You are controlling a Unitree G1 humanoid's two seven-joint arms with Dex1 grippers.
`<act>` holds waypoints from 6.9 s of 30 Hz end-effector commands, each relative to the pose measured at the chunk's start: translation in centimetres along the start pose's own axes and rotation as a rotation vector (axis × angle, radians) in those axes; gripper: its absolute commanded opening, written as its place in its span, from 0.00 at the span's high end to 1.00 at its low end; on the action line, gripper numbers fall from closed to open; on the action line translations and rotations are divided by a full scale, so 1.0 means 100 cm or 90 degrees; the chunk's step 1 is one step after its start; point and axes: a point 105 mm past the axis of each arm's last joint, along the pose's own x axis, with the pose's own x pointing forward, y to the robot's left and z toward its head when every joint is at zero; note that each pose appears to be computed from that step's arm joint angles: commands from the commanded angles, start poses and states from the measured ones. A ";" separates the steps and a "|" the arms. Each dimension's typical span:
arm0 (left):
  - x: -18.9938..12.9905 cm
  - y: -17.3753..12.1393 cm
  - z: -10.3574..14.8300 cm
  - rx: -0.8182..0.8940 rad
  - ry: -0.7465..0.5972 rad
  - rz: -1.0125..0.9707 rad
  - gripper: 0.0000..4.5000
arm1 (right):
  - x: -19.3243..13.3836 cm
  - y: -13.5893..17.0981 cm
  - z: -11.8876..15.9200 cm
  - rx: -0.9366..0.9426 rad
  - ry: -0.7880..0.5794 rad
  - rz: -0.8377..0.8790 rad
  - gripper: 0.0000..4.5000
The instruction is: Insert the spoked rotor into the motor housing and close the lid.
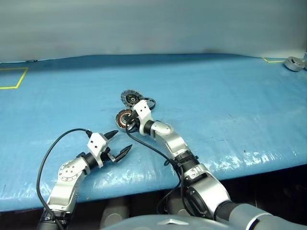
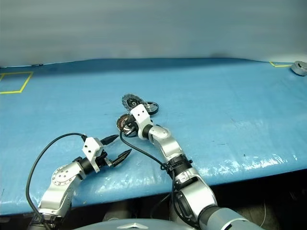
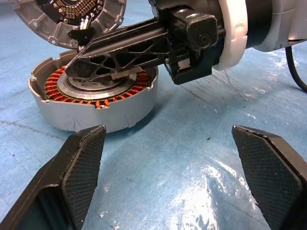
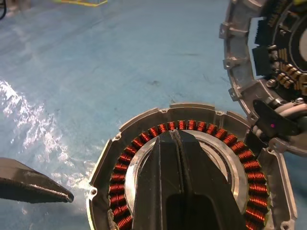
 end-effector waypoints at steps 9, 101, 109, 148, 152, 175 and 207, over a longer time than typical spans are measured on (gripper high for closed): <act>0.006 -0.002 0.007 0.013 -0.021 -0.011 0.00 | -0.005 0.004 0.003 -0.061 -0.011 -0.041 0.99; 0.018 -0.011 0.004 0.019 -0.040 -0.028 0.00 | -0.022 -0.083 0.042 -0.321 0.301 -0.045 0.15; 0.018 -0.008 0.015 -0.007 -0.069 -0.029 0.00 | -0.020 -0.073 0.032 -0.331 0.312 -0.006 0.15; 0.013 -0.013 0.022 -0.036 -0.090 0.004 0.00 | -0.116 -0.074 0.015 -0.270 0.257 -0.260 0.71; 0.012 -0.020 0.023 -0.049 -0.101 0.038 0.00 | -0.114 -0.029 0.032 -0.236 0.132 -0.146 0.71; -0.004 -0.003 0.030 0.013 -0.093 0.106 0.00 | -0.056 0.014 0.056 -0.149 0.041 0.006 0.71; 0.003 -0.011 0.036 0.007 -0.093 0.082 0.00 | -0.053 0.007 0.031 -0.184 0.087 0.024 0.63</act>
